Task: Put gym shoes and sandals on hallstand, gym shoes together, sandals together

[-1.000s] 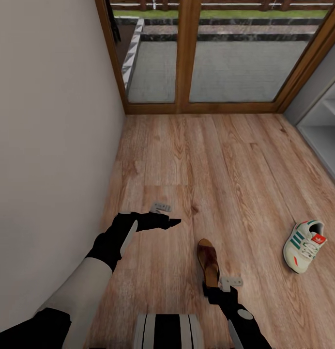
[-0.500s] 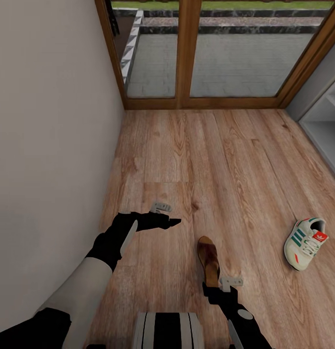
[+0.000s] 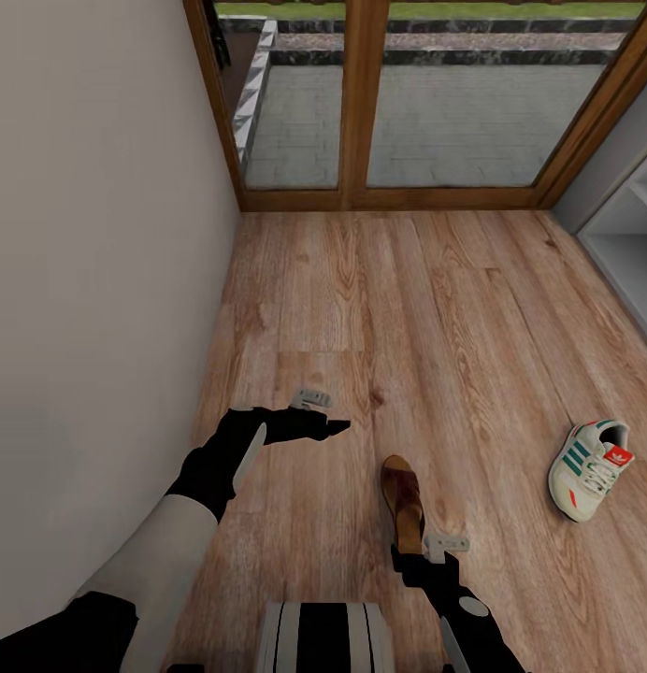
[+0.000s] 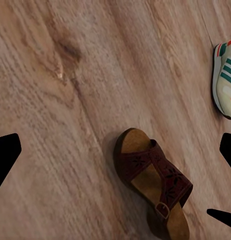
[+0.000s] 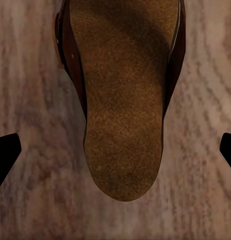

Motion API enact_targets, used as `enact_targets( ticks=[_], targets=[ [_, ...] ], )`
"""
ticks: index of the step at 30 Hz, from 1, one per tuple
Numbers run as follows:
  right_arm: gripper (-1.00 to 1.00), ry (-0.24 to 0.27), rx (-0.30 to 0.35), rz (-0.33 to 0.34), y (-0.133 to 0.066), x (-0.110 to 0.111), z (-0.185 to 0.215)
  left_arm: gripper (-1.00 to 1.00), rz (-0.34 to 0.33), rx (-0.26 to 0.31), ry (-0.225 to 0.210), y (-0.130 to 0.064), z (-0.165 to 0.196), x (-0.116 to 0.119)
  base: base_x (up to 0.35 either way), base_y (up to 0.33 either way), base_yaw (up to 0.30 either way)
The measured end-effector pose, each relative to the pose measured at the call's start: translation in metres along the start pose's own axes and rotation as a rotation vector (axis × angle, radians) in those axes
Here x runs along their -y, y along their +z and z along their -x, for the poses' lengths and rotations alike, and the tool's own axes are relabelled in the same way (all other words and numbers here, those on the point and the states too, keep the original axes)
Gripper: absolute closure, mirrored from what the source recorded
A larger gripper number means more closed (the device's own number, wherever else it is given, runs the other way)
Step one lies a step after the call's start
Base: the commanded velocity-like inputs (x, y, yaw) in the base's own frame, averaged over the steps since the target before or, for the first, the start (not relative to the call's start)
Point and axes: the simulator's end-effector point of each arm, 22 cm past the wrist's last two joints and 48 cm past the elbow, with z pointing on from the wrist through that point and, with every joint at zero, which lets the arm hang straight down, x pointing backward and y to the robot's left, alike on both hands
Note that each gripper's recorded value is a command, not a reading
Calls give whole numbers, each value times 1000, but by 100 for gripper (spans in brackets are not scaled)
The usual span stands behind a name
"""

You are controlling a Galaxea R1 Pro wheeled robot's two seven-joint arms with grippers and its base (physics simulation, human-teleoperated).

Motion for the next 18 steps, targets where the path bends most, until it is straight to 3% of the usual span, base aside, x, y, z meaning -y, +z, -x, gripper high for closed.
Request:
enact_targets(
  ticks=[18],
  targets=[
    [-100,-1,-17,-2,3,1,-9,-100,-7,33,10,-1,14,1,0,0,40]
  ],
)
